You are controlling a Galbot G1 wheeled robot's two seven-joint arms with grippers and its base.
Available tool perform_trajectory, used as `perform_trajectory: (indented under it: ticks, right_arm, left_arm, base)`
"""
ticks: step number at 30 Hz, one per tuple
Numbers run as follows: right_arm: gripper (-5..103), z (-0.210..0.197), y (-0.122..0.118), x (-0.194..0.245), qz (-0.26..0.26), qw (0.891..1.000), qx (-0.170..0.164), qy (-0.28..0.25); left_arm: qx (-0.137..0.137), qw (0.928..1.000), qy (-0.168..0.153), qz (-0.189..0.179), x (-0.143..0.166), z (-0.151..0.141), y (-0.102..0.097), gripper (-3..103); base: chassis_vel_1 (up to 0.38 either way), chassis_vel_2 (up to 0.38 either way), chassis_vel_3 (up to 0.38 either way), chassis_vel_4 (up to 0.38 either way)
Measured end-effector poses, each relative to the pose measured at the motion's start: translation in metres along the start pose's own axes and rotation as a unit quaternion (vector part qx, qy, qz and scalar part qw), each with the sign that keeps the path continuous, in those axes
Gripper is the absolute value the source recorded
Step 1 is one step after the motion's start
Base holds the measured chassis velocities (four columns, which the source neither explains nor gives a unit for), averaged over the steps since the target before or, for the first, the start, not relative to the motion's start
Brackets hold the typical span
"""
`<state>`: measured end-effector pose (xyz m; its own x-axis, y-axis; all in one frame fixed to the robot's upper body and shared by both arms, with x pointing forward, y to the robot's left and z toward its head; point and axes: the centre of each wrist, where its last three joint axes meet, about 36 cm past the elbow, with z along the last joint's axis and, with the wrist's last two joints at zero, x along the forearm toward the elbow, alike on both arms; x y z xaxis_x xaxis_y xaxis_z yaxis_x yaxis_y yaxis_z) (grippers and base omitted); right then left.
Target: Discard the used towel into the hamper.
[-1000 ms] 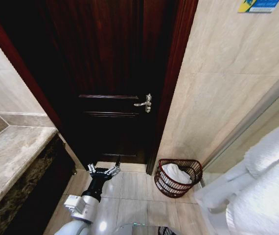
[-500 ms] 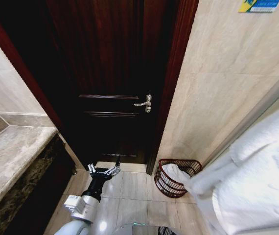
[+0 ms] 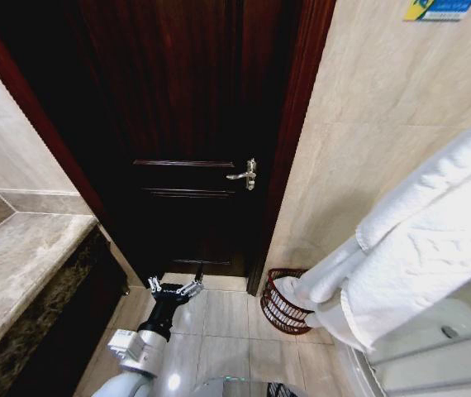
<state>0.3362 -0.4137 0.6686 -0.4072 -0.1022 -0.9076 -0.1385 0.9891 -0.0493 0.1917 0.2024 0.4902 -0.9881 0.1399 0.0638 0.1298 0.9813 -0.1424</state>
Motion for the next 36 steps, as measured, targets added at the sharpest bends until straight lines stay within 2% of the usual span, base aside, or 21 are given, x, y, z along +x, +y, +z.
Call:
perform_trajectory:
  ticks: [4,15,24,28,36]
  right_arm:
    - [13,0.024,0.0,0.004,0.016,1.0,-0.025,0.01]
    - [13,0.064,-0.029,0.004,0.024,0.999,-0.019,0.029]
    - [13,0.095,-0.046,0.001,0.052,0.997,-0.037,0.031]
    - [13,0.11,-0.045,-0.014,0.052,0.997,-0.049,0.021]
    - [13,0.137,-0.036,-0.072,0.023,0.997,-0.07,-0.012]
  left_arm:
    - [0.0,1.0,0.0,0.0,0.0,0.0,0.0,100]
    - [0.0,1.0,0.0,0.0,0.0,0.0,0.0,100]
    - [0.0,1.0,0.0,0.0,0.0,0.0,0.0,100]
    - [0.0,1.0,0.0,0.0,0.0,0.0,0.0,100]
    - [0.0,1.0,0.0,0.0,0.0,0.0,0.0,100]
  base:
    - [0.0,0.0,0.0,0.0]
    - [0.0,0.0,0.0,0.0]
    - [0.0,0.0,0.0,0.0]
    - [0.0,0.0,0.0,0.0]
    - [0.0,0.0,0.0,0.0]
